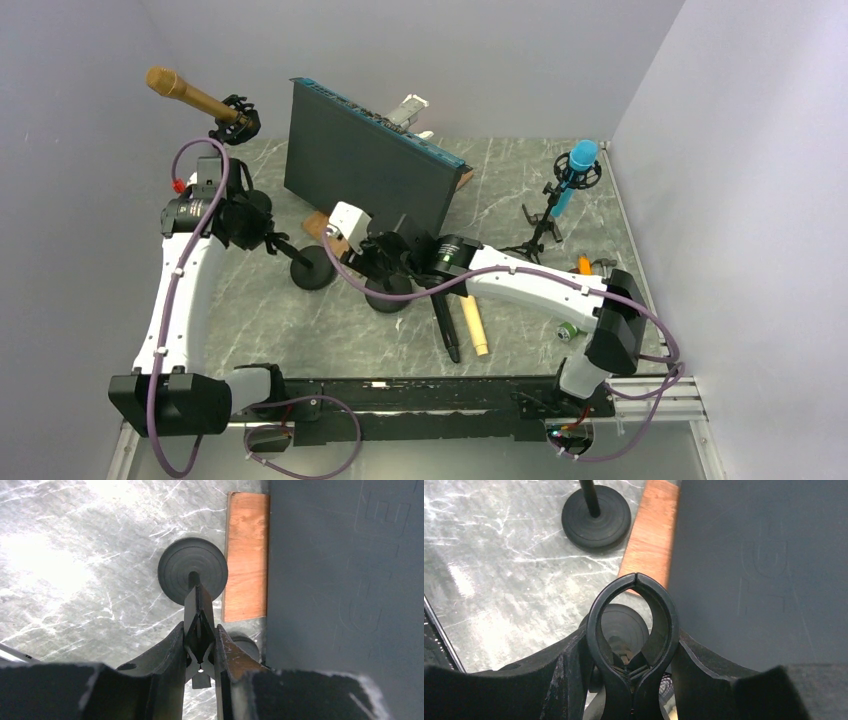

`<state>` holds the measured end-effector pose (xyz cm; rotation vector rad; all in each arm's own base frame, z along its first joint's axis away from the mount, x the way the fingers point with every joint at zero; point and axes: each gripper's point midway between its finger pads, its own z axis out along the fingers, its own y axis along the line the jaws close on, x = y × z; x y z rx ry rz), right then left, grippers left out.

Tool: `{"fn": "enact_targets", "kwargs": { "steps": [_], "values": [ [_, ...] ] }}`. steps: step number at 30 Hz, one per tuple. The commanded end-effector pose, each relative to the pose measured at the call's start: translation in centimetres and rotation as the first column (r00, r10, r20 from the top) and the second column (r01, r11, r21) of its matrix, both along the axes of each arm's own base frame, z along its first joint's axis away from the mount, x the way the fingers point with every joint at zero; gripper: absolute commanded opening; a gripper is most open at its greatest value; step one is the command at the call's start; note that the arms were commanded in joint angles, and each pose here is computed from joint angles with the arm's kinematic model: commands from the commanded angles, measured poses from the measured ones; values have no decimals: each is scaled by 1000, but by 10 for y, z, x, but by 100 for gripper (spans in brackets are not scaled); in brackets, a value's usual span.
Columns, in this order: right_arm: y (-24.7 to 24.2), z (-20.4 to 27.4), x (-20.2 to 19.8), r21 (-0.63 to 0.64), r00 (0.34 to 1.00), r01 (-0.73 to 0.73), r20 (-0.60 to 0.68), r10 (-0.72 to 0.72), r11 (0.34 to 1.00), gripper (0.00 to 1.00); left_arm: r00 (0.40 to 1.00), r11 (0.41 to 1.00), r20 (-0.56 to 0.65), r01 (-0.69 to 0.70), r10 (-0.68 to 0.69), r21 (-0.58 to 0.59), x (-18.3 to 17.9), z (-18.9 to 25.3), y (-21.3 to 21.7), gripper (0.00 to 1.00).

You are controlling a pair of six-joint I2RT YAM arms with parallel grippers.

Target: Remove the microphone from the stand

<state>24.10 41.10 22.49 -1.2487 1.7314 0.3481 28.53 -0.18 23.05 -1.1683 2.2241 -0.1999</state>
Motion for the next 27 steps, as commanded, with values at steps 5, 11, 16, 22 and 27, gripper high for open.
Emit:
{"fn": "enact_targets", "kwargs": {
  "steps": [5, 11, 16, 22, 27],
  "values": [
    [-16, 48, 19, 121, 990, 100, 90, -111, 988, 0, 996, 996, 81, -38, 31, 80, -2, 32, 17, 0],
    [-19, 31, 25, 113, 990, 120, 56, -126, 986, 0, 1000, 999, 26, 1, -3, 47, 7, 22, 9, 0],
    [-17, 19, 26, 105, 991, 126, 33, -130, 987, 0, 998, 999, 52, 34, -35, 37, 21, 16, 5, 0],
    [-12, 15, 28, 101, 991, 127, 23, -129, 987, 33, 997, 997, 44, 62, -64, 47, 33, 13, 5, 0],
    [-10, 17, 28, 114, 990, 136, 13, -139, 984, 63, 994, 994, 15, 104, -104, 43, 35, 5, 1, 27]
  ]
}}
